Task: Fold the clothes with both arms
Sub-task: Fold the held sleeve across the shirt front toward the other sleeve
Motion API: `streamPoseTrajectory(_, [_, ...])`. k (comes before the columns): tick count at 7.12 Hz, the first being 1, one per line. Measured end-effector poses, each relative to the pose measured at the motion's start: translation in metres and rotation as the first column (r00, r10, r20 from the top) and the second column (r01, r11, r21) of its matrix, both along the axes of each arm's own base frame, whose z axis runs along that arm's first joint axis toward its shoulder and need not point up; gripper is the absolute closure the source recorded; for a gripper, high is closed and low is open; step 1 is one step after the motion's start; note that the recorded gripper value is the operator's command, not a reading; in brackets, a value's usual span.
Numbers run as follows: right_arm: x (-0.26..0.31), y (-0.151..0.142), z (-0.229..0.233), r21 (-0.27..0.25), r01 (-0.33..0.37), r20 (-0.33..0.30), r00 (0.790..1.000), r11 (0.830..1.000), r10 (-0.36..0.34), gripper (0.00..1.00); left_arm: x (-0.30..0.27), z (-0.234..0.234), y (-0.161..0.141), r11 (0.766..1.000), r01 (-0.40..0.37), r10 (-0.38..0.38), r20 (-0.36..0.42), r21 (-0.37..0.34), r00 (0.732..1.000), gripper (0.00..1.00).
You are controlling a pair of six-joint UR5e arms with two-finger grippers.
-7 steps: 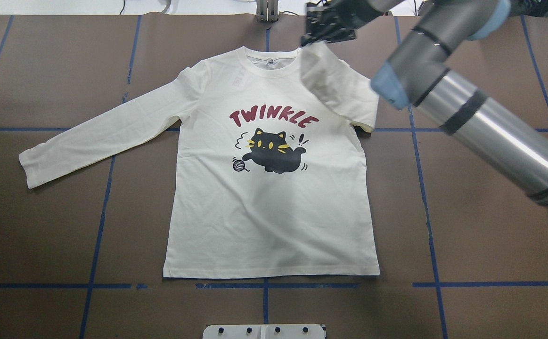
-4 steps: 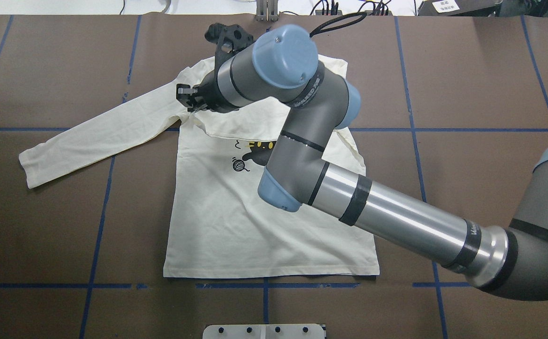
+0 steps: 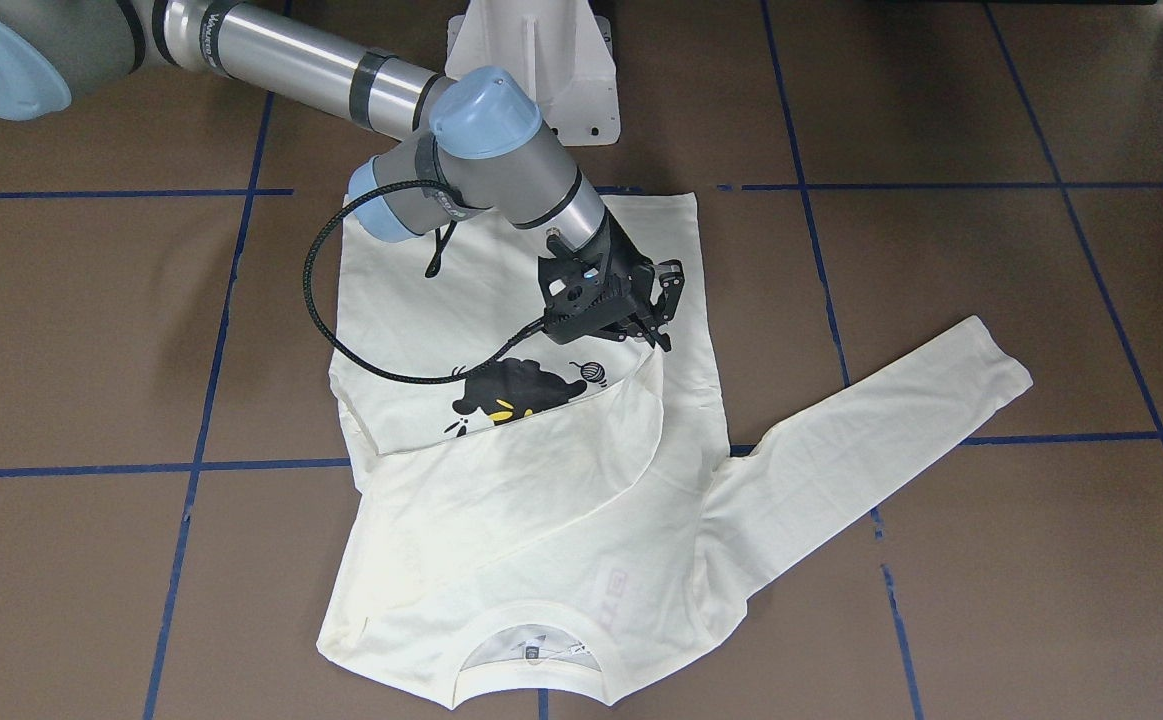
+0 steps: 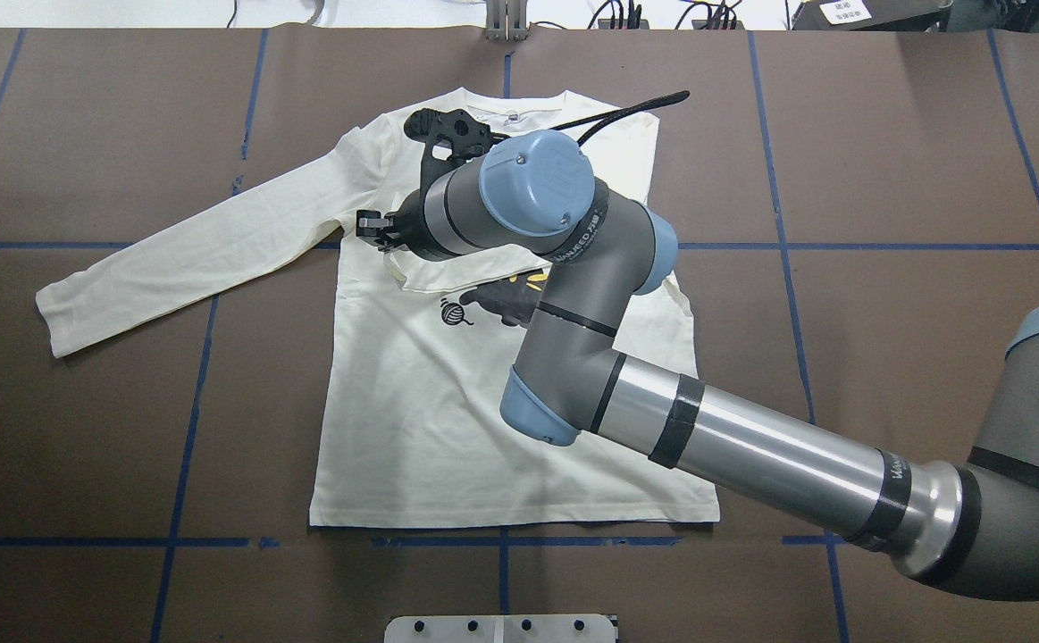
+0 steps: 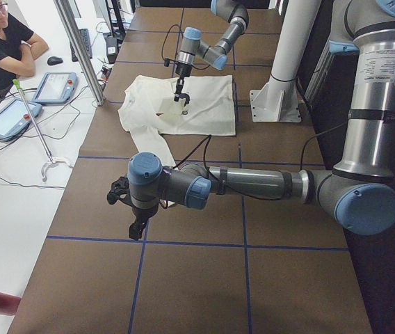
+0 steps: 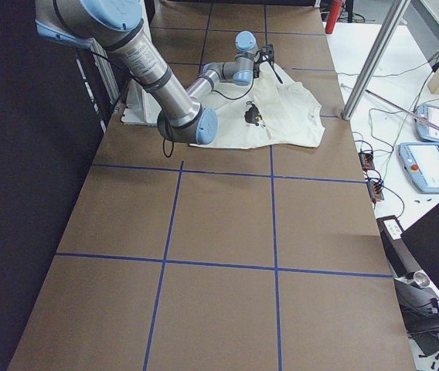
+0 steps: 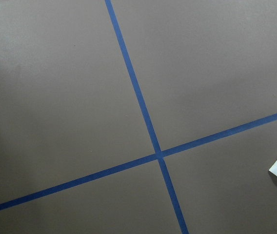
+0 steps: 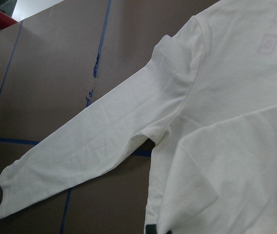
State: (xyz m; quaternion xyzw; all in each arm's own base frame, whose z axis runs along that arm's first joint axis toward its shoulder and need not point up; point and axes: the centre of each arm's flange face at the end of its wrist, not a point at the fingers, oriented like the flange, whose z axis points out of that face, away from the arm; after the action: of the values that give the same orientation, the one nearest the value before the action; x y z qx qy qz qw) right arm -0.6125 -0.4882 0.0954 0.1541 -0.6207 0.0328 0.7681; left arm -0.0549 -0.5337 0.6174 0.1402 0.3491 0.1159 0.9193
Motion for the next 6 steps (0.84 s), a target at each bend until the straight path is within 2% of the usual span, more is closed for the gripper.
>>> streamPoseTrajectory(3, [-0.044, 0.023, -0.044, 0.017, -0.04, 0.009, 0.999, 0.999, 0.04, 0.01, 0.0, 0.015, -0.001, 1.0, 0.001, -0.001, 0.0, 0.013, 1.0, 0.0])
streamPoseTrajectory(5, [-0.048, 0.025, -0.046, 0.011, -0.044, 0.001, 0.999, 0.999, 0.044, 0.01, 0.0, 0.023, -0.003, 1.0, 0.013, -0.013, -0.004, 0.024, 1.0, 0.0])
streamPoseTrajectory(6, [-0.043, 0.02, -0.045, -0.004, -0.038, -0.028, 0.999, 0.999, 0.038, 0.01, 0.001, 0.017, -0.006, 0.999, 0.051, -0.051, -0.015, 0.017, 0.999, 0.0])
